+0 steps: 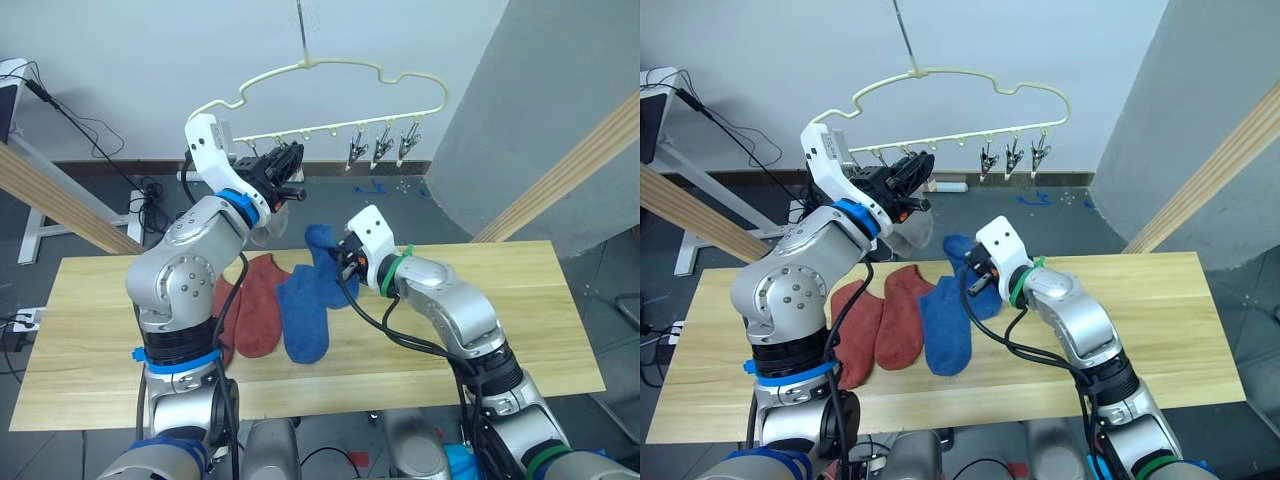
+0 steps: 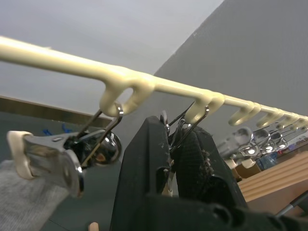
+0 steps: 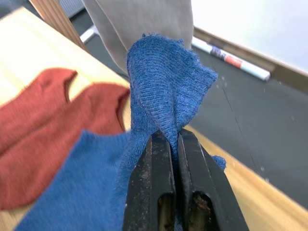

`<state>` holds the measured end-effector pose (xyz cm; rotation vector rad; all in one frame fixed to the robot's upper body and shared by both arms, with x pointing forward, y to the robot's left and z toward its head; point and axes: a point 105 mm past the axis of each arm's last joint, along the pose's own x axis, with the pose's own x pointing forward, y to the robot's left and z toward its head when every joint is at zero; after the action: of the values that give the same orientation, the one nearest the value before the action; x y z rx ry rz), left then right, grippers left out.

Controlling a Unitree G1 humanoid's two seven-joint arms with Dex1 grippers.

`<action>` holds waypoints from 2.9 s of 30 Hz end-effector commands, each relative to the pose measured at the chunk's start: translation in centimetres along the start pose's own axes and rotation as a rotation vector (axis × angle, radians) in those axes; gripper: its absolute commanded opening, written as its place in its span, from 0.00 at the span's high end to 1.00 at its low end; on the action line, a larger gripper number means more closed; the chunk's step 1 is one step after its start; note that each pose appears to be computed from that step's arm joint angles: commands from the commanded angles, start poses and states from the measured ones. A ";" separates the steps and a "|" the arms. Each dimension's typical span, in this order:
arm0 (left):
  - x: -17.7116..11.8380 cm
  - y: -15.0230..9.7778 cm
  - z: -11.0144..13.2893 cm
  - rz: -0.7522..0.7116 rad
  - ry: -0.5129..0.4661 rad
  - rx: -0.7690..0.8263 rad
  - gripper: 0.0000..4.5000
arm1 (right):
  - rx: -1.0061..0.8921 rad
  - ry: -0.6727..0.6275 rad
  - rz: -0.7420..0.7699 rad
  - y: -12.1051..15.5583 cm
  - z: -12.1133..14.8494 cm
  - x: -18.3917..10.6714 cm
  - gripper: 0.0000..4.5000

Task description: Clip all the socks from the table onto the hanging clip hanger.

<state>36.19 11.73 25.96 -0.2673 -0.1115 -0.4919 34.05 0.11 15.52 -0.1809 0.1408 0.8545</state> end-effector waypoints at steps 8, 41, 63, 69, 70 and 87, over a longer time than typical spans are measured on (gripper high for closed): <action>-0.4 -0.5 1.1 -0.027 -0.039 0.012 0.93 | -0.036 -0.181 0.057 0.9 5.5 0.0 0.99; -0.6 -0.8 0.6 -0.042 -0.040 -0.001 0.93 | -0.060 -0.216 0.063 0.6 7.1 0.4 0.99; -2.4 -3.0 0.2 -0.174 0.004 0.111 0.47 | -0.033 -0.195 0.122 1.2 6.7 0.1 0.54; -4.4 -3.0 0.2 -0.202 0.037 0.202 0.47 | -0.037 -0.175 0.130 1.2 6.3 -0.2 0.09; -4.7 -2.9 0.1 -0.200 0.048 0.225 0.47 | -0.039 -0.172 0.131 1.1 6.2 -0.3 0.09; -8.7 -1.8 -1.8 -0.117 0.059 0.320 0.47 | -0.065 -0.135 0.155 0.4 6.1 -4.2 0.09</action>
<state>28.84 13.85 21.78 0.0520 -0.0612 -0.5738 32.54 -0.96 20.63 -0.1865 0.0578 1.0018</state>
